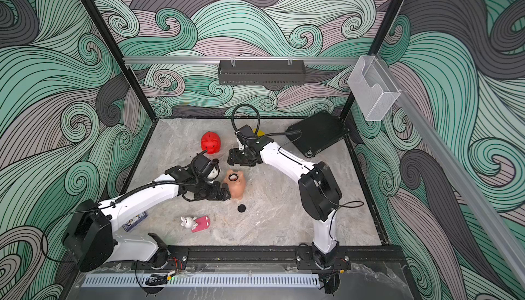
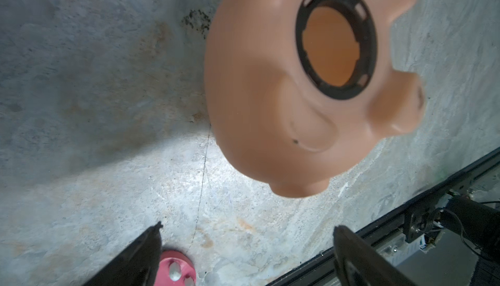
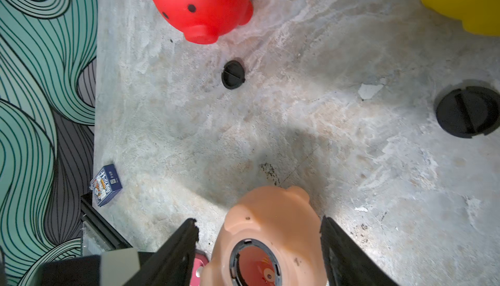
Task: Close piggy banks
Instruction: Adjust the piggy bank at the center of the board.
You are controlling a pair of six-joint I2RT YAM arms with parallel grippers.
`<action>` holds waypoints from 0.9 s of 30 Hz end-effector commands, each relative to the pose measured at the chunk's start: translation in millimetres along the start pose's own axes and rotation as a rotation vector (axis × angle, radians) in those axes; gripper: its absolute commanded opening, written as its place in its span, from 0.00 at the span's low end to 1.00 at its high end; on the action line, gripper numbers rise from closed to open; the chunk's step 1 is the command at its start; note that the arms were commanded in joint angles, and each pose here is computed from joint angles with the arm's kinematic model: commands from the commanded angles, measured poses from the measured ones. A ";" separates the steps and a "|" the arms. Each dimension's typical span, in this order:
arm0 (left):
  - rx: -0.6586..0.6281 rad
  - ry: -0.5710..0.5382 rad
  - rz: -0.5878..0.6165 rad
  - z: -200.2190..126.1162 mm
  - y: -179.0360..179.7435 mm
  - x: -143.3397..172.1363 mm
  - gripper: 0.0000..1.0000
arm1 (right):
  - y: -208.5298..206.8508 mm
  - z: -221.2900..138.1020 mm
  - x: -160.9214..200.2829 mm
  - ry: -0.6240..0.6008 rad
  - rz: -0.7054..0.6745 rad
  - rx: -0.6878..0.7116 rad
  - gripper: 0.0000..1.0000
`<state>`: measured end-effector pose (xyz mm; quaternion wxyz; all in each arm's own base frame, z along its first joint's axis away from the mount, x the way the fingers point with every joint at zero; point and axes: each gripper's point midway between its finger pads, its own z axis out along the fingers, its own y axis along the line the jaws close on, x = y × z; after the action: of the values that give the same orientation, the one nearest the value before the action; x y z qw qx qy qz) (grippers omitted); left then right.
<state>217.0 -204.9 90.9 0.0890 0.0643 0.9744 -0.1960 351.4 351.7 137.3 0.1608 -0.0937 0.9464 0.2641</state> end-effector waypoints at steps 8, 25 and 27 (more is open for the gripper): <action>0.058 0.005 -0.028 16.9 -9.3 -8.3 0.98 | -2.1 33.9 8.9 0.074 -0.013 -0.015 0.73; -0.036 0.036 -0.035 36.2 10.8 -5.9 0.98 | -8.8 38.1 21.8 0.109 -0.074 0.013 0.74; -0.043 0.039 -0.034 37.4 12.4 -5.4 0.98 | -10.6 38.0 23.7 0.114 -0.075 0.019 0.73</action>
<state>224.4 -217.0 60.7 0.0616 0.0559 0.9764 -0.1993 348.9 364.9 95.3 0.1253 -0.1331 0.9505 0.2513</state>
